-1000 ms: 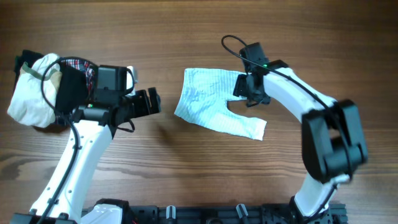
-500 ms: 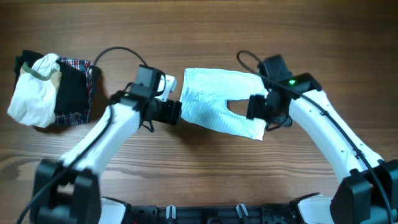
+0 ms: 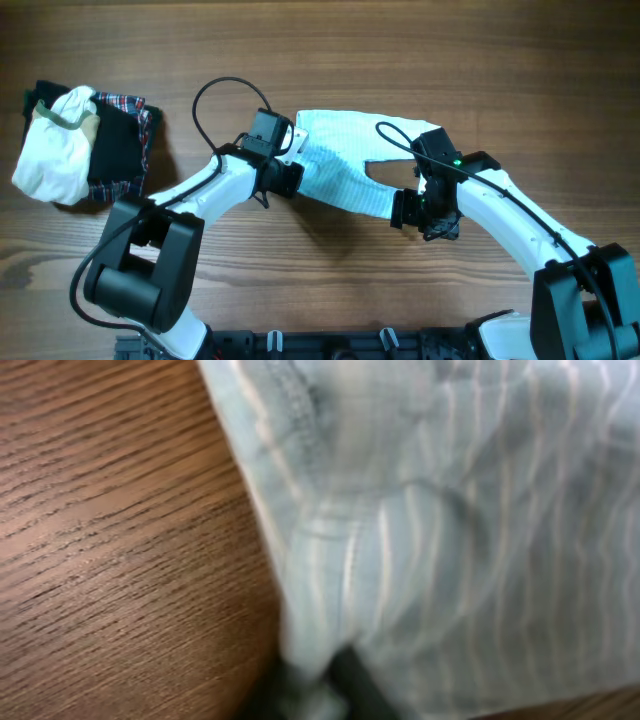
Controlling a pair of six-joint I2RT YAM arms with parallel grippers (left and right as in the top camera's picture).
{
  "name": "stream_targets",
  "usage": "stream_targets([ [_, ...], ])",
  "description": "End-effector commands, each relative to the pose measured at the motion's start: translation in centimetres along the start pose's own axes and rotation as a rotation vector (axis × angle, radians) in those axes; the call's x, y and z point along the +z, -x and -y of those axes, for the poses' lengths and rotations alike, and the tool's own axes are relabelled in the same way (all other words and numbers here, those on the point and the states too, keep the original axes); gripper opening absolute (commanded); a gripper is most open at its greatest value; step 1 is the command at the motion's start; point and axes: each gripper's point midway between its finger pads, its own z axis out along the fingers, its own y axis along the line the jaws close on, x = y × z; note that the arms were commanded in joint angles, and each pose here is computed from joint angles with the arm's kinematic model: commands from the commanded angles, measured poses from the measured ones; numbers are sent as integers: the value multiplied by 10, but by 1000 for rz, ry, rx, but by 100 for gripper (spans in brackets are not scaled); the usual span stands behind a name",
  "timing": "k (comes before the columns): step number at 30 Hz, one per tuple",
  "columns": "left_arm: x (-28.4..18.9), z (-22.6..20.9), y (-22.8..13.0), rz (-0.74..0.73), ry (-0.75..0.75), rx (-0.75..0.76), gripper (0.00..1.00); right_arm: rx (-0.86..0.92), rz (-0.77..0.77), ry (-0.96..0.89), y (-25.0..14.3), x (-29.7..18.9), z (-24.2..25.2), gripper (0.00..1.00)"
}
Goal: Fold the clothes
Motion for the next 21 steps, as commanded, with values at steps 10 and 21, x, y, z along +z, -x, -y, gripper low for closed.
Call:
stream_targets([
  [10,5,0,-19,-86,6,-38,4,-35,18,28,5,6,-4,57],
  [21,4,0,-23,-100,6,-41,4,-1,106,-12,7,41,17,52],
])
